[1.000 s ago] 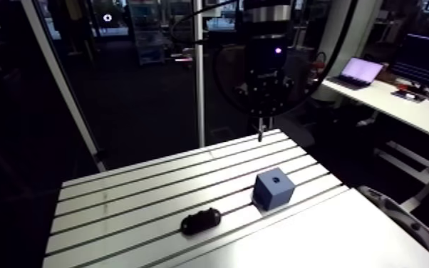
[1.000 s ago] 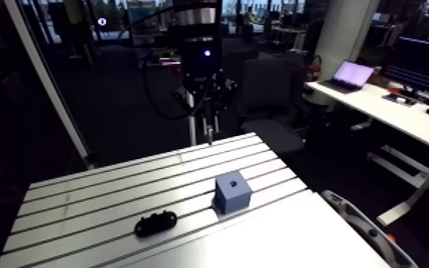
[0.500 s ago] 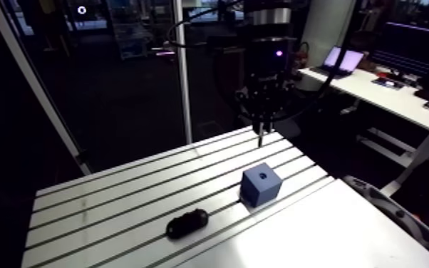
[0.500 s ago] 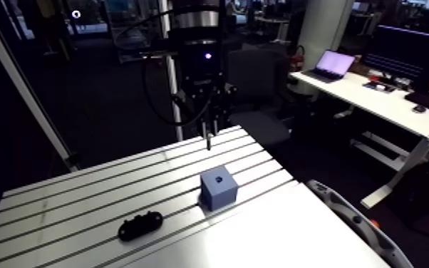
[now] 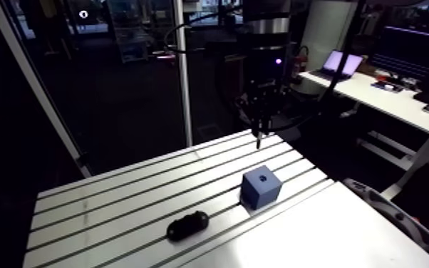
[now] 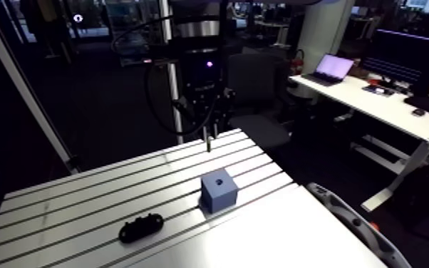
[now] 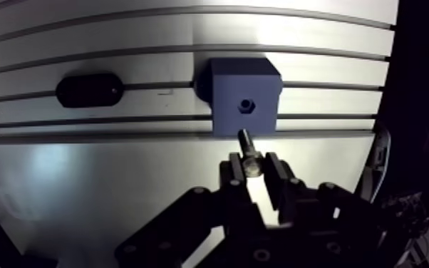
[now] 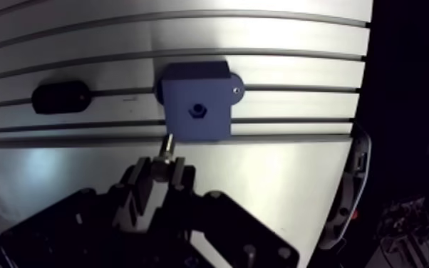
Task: Pick up the M10 bolt and insert it into the hex recess until seated.
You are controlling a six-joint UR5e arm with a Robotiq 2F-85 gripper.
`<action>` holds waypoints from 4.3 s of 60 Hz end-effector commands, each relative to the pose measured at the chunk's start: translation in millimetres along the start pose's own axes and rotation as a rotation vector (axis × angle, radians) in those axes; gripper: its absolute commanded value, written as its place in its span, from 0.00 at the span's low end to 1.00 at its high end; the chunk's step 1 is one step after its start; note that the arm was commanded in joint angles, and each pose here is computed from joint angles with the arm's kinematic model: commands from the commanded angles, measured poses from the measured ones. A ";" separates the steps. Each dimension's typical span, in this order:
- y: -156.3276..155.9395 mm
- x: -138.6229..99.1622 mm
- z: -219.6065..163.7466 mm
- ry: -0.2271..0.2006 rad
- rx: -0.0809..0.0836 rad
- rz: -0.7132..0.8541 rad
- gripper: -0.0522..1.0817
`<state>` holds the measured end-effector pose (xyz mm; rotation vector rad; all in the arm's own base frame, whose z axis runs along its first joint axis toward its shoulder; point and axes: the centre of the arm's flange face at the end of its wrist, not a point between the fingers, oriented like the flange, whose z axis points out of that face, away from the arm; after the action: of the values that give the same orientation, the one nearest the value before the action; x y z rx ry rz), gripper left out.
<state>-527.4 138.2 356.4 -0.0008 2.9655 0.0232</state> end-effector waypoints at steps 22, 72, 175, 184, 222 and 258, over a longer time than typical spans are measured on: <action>1.1 1.0 14.8 0.001 -0.005 -0.052 0.99; 20.7 -14.0 52.7 -0.011 0.010 -0.112 1.00; 17.9 -8.8 93.4 -0.015 0.012 -0.149 1.00; 18.7 -7.4 94.3 -0.017 0.013 -0.149 1.00; 20.2 -3.8 99.3 -0.018 0.014 -0.150 1.00; 21.9 3.1 103.7 -0.024 0.018 -0.152 1.00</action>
<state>-510.6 161.5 256.1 -0.2196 2.9355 -0.0204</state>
